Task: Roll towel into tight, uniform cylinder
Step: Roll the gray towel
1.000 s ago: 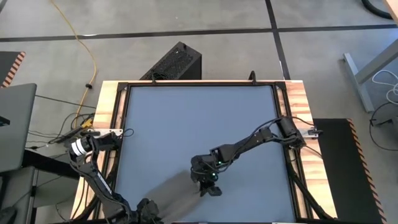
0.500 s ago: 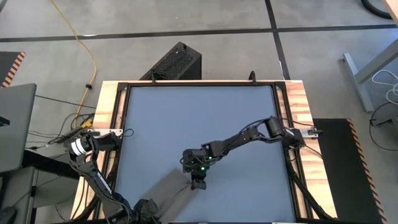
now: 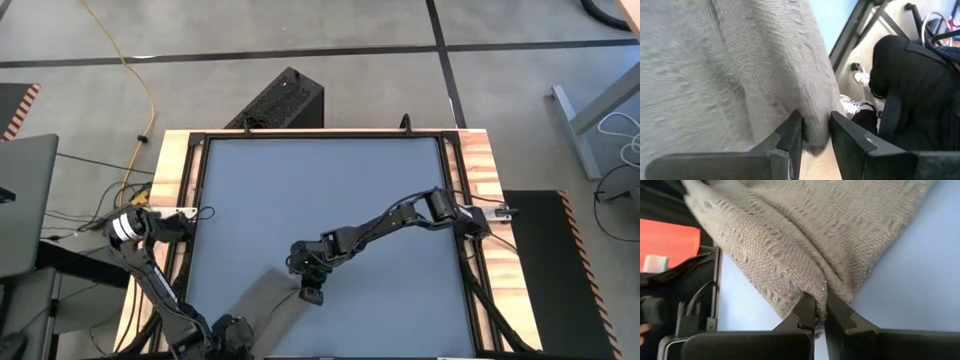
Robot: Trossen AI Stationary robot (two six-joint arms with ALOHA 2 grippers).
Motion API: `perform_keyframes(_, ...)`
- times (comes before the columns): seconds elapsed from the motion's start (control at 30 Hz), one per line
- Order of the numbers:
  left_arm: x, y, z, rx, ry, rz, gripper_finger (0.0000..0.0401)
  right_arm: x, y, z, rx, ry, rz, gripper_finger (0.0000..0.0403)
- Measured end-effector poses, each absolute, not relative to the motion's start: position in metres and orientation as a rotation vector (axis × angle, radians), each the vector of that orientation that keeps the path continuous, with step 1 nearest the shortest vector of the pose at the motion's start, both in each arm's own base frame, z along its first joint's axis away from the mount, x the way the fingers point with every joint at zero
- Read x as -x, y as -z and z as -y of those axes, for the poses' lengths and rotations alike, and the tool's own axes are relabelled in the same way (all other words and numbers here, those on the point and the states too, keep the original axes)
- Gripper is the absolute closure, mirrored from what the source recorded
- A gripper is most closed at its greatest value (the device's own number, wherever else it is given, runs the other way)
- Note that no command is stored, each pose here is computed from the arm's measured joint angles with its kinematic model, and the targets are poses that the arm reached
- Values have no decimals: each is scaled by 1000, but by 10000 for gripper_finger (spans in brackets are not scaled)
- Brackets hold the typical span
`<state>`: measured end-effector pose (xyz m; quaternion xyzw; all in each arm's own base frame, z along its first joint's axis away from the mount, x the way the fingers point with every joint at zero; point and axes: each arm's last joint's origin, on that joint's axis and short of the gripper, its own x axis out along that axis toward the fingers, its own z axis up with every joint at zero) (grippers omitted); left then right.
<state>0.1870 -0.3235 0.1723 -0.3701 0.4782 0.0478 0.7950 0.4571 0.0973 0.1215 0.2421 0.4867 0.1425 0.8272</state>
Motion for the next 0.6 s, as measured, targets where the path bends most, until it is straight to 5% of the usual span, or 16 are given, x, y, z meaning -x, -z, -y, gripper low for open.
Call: perform_keyframes(0.6, -189, -209, 304, 818, -46, -1053, 320, -457, -120, -92, -497, -245, -1032, 369)
